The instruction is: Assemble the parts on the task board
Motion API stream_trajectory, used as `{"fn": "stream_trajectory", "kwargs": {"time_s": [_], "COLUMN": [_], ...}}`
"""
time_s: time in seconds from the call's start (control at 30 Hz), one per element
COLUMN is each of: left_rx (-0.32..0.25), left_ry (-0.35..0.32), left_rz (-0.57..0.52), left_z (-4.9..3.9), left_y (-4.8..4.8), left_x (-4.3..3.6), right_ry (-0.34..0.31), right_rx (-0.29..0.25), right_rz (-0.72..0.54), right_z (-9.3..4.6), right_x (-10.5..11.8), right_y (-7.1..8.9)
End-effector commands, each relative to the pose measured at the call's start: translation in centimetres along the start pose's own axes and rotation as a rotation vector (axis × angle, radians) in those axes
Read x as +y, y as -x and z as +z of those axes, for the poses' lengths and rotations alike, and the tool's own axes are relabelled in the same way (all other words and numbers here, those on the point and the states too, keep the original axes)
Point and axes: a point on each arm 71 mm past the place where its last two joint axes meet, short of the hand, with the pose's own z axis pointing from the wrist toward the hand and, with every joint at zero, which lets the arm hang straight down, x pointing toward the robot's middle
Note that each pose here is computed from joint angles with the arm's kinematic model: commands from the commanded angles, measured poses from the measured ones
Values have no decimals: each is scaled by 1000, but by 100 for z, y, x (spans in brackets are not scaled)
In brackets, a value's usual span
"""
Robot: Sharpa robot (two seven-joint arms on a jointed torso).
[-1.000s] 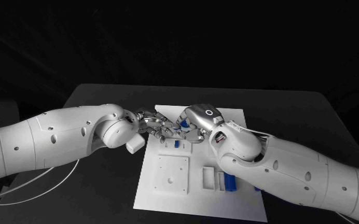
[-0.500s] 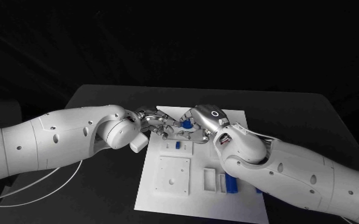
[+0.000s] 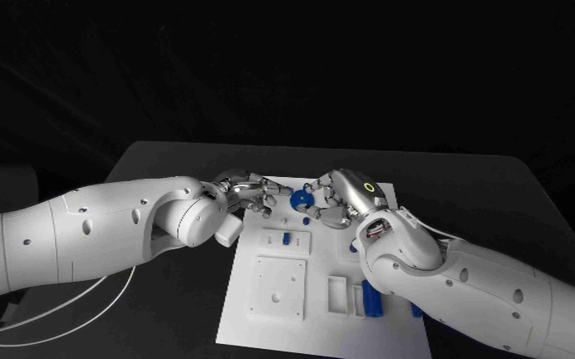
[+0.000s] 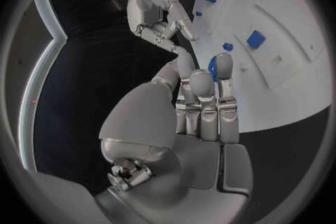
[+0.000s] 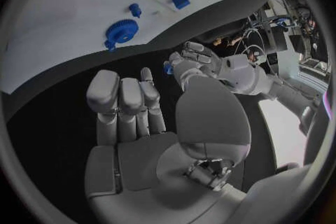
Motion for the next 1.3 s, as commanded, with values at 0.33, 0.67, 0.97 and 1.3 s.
{"fn": "stream_trajectory", "kwargs": {"time_s": [0.33,0.67,0.97,1.3], "left_rx": [-110,-128,-116,-87], "left_ry": [-74,-70,-59,-49], "left_rz": [-122,-143,-148,-149], "left_z": [-32,-28,-19,-14], "left_y": [-38,-41,-75,-129], "left_x": [1,18,21,19], "right_ry": [-18,41,59,52], "right_rx": [-124,-146,-143,-152], "right_rz": [110,125,112,99], "right_z": [62,52,73,105], "right_x": [42,148,209,247], "right_y": [15,-7,-44,-74]}}
